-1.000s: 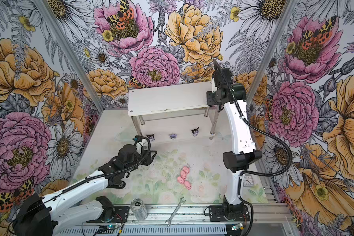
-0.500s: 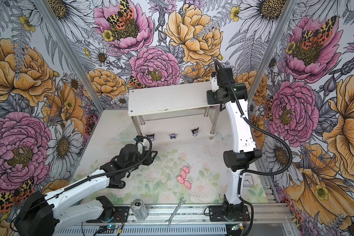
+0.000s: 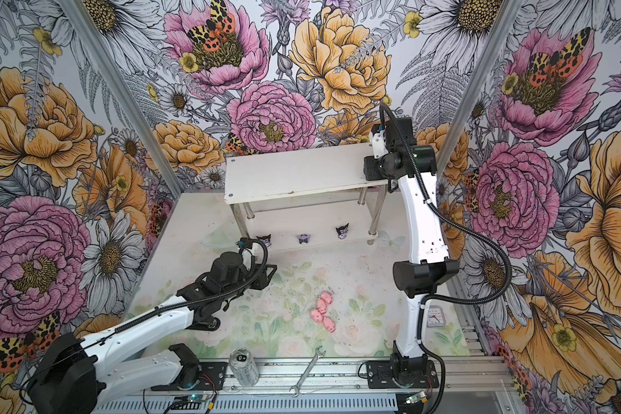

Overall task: Place and organize the plastic toys onto the shelf
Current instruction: 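Lower the pig onto the top shelf and open the right gripper, then move the open right gripper back down to the pink pigs on the floor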

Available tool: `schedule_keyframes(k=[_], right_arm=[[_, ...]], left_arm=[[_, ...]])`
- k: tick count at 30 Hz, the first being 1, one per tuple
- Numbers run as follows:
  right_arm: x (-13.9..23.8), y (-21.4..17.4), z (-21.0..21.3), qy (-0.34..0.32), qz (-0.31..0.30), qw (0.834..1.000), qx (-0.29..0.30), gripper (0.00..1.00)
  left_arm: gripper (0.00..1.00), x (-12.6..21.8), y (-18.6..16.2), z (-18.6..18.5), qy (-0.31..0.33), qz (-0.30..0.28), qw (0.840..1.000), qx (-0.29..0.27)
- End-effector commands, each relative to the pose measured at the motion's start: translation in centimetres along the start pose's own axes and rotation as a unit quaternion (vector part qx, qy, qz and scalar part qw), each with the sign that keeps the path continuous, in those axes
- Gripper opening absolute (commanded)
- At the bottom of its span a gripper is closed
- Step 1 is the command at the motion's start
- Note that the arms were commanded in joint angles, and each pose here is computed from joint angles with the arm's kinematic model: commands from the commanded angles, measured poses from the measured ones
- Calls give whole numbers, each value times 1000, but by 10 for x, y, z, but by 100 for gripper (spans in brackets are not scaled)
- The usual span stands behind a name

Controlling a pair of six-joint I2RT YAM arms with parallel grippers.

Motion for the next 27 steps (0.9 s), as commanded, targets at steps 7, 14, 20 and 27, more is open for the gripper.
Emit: schedule_keyframes(k=[7, 14, 20, 27], right_arm=[[2, -9, -4, -9, 18, 1000, -16, 52], [43, 0, 4, 0, -25, 999, -25, 57], [81, -11, 13, -3, -39, 999, -31, 59], [111, -66, 51, 3, -38, 999, -35, 55]], left_arm=[[49, 6, 11, -12, -23, -8, 1000, 11], [49, 13, 11, -15, -33, -15, 999, 10], [50, 17, 9, -15, -38, -19, 999, 6], [54, 14, -8, -20, -45, 4, 999, -9]])
Point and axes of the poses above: each gripper's point midway between its finger pads, its own x axis back along the fingers, its own z axis along the line the jaws close on, y = z × x, the point moved 1 cm from there along x, back along the fingers, and after that the axes turned 12 degrees about x, right-handed, at the moved point
